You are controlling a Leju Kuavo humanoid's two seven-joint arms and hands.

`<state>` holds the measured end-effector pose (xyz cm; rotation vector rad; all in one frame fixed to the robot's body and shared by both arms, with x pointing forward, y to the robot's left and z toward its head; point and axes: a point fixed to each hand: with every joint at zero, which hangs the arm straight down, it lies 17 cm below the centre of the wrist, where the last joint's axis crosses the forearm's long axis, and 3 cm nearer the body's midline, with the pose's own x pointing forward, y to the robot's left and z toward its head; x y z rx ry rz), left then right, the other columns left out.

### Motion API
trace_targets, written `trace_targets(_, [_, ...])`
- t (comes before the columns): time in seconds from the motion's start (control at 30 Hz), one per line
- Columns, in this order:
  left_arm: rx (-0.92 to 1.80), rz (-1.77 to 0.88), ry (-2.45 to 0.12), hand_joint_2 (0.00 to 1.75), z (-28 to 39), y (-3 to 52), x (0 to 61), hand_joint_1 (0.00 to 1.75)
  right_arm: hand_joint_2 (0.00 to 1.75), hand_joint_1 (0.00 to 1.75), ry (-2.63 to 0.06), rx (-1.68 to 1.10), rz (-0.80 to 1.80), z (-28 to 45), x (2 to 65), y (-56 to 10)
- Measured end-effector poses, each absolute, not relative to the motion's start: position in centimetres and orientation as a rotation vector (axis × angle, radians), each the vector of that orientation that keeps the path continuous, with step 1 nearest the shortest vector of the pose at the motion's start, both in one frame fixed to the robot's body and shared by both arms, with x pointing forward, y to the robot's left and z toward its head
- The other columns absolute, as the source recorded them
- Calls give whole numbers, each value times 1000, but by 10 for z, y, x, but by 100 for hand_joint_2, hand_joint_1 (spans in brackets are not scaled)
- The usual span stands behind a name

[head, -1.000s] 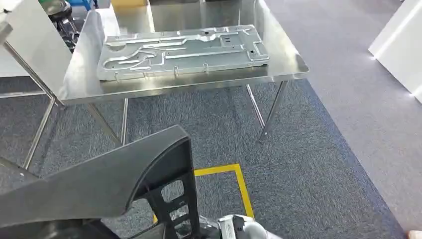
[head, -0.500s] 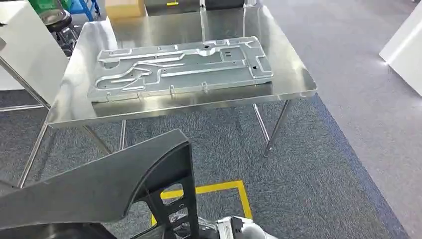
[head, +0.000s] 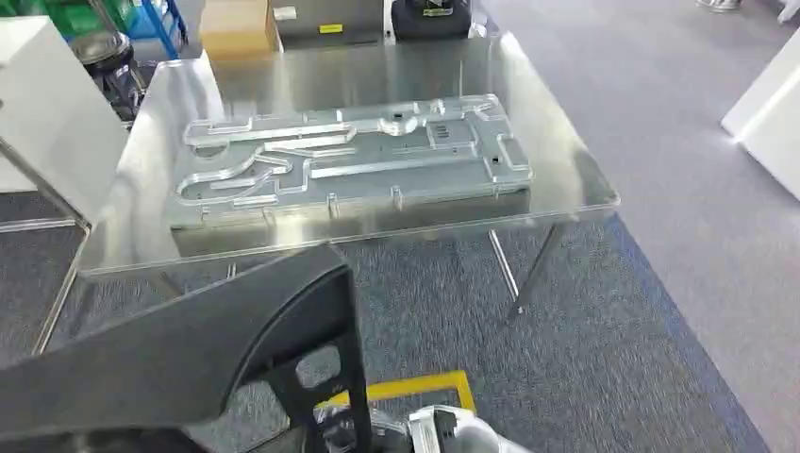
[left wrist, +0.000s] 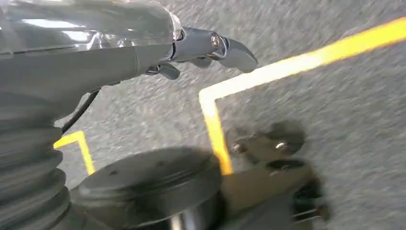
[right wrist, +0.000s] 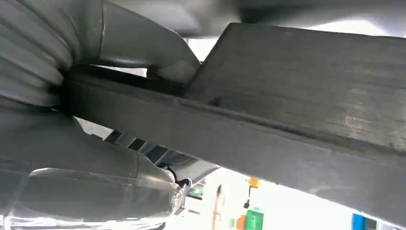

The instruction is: Take the parts from the cabinet and place them on the table.

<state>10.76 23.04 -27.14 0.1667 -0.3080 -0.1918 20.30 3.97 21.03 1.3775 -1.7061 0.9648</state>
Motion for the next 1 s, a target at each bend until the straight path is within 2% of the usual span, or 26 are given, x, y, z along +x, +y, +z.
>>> trace_targets(0.27, [165,-192,-294,175,-273,230,98,0,175,175,-1683,1377,962,203,203,39])
trace_targets(0.43, [148,-194,-314,175,-272,226,105,0,175,175,-1814,1173,999,196,229,36])
trace_targets(0.63, [137,-181,-348,175,-270,224,109,0,175,175,-2053,694,989,233,342,-29])
trace_targets(0.87, [131,-193,-358,175,-269,220,110,0,175,175,-2157,46,1017,345,516,-197])
trace_targets(1.0, [122,-201,-370,175,-268,215,112,0,175,175,-2135,-267,1005,415,576,-267])
